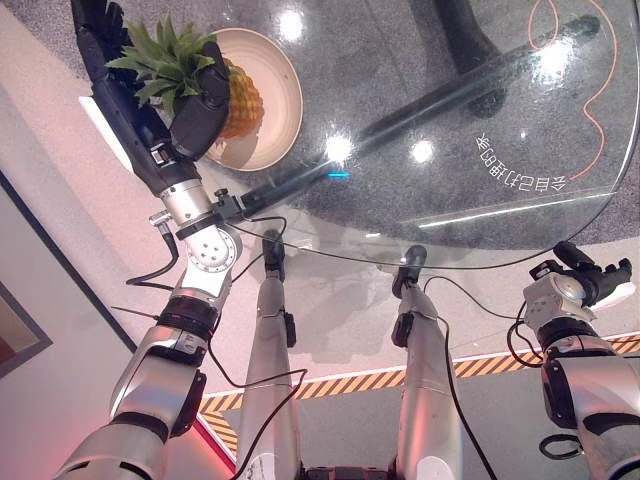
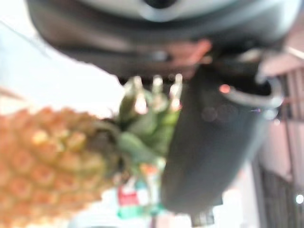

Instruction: Pick up the fruit to the plate

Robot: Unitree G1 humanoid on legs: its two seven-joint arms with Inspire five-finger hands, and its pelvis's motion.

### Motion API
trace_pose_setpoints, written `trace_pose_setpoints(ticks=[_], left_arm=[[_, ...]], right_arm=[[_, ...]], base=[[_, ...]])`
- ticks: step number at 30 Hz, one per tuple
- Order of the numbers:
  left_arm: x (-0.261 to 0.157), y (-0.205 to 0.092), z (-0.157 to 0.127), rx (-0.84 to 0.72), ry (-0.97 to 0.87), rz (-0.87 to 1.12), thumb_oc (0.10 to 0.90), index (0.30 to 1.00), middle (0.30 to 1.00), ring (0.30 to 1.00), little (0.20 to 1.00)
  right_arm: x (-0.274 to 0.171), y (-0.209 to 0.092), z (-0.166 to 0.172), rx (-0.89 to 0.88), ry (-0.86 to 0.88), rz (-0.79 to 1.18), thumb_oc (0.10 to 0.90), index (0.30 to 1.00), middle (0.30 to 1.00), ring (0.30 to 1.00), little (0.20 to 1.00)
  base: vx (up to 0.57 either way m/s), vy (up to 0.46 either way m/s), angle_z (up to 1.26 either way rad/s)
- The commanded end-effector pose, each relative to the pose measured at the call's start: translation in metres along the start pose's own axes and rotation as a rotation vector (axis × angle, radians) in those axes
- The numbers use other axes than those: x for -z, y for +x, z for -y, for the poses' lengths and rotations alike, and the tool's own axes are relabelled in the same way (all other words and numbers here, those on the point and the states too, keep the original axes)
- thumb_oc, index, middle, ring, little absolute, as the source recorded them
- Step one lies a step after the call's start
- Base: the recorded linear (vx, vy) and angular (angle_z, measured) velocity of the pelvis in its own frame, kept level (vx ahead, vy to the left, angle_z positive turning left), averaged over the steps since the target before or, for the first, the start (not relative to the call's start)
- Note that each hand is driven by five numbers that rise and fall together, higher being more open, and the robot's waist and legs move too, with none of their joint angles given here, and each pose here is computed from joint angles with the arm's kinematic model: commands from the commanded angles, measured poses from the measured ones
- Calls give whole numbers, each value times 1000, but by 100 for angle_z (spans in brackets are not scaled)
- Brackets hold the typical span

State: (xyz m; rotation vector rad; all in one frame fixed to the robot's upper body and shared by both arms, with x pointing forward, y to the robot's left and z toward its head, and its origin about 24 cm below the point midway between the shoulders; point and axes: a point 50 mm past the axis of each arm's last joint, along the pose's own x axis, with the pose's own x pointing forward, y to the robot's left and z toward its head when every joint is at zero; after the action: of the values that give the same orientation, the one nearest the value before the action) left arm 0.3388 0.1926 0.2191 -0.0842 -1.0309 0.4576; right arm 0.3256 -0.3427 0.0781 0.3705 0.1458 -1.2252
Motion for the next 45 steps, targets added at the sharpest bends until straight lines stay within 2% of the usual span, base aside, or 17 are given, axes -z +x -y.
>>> trace_pose_setpoints(ticks=[1,17,45], left_arm=[[-33,19,6,35,-107,217,800,900,900,900,900],[-26,2,-3,69,-97,166,800,900,900,900,900],[-34,-6,-6,136,-115,179,800,900,900,900,900]], right_arm=[[-8,17,31,98,25,54,800,900,900,900,900],[-4,20,39,112,20,59,800,900,900,900,900],[-3,24,47,125,17,56,800,900,900,900,900]], base=[[0,0,0],[4,3,3],[0,0,0]])
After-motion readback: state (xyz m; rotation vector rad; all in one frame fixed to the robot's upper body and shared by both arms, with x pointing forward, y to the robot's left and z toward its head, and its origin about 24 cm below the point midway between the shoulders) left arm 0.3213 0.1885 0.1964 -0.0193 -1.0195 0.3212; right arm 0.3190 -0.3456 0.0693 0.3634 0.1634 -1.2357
